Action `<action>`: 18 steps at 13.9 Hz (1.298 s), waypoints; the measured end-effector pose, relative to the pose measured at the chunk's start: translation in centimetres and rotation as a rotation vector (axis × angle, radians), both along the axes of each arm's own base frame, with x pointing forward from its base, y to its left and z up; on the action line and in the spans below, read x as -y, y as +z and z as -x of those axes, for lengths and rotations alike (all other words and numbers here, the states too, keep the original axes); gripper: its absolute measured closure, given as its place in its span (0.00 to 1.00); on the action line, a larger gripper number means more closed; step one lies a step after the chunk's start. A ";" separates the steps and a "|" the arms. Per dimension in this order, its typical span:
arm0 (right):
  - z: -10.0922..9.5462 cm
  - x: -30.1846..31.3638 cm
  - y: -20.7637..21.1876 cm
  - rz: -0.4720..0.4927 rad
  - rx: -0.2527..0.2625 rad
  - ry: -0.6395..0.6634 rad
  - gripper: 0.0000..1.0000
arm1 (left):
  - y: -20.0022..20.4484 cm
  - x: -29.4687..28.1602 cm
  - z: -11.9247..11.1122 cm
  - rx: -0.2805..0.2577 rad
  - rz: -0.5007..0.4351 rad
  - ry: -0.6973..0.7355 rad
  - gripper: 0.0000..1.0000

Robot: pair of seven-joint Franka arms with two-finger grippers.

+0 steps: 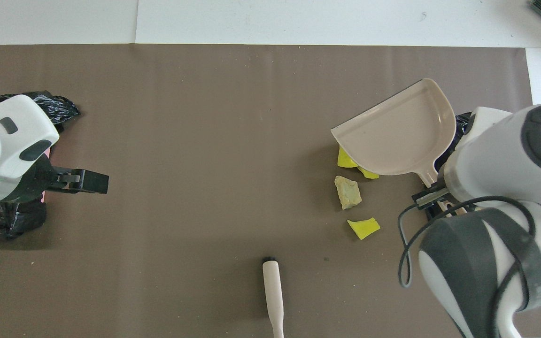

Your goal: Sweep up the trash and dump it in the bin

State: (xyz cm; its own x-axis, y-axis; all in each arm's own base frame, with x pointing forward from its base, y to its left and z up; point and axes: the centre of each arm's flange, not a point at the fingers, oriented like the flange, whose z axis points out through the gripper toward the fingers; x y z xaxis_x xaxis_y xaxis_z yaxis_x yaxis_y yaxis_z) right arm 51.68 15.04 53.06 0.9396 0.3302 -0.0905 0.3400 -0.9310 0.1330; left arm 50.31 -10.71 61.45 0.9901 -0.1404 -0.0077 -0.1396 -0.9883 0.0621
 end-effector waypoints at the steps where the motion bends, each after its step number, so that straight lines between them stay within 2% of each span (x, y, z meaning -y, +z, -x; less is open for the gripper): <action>1: -0.4 -2.1 -1.3 -0.017 0.009 -0.043 0.69 | 0.1 -1.1 -0.2 0.002 0.005 -0.007 0.00; 5: -1.8 -11.7 -6.9 -0.151 0.033 -0.275 0.69 | 0.1 -5.2 -1.2 0.007 0.016 0.013 0.00; 7: -2.6 -16.2 -9.1 -0.203 0.043 -0.331 0.69 | 0.7 -6.0 -2.0 0.022 0.002 0.022 0.00; 10: -3.8 -21.1 -13.4 -0.261 0.055 -0.354 0.69 | 1.4 -6.3 -3.4 0.025 -0.019 0.027 0.00; 12: -3.5 -23.9 -16.0 -0.291 0.061 -0.363 0.69 | 1.8 -6.8 -4.1 0.007 -0.025 0.037 0.00; 16: -3.6 -24.1 -17.8 -0.282 0.050 -0.379 0.69 | 2.1 -7.2 -5.0 -0.006 -0.028 0.036 0.00; 18: -3.7 -23.9 -18.1 -0.279 0.047 -0.382 0.65 | 2.1 -7.1 -4.8 -0.017 -0.028 0.033 0.00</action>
State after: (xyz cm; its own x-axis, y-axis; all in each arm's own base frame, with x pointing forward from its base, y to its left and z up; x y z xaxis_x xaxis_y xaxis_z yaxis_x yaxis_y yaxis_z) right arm 55.36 38.98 34.96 0.9994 -0.0346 -0.0021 -0.0346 -0.9905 -0.1328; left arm 55.12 -3.63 63.57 0.9938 -0.1073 -0.0277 -0.1063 -0.9937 0.0360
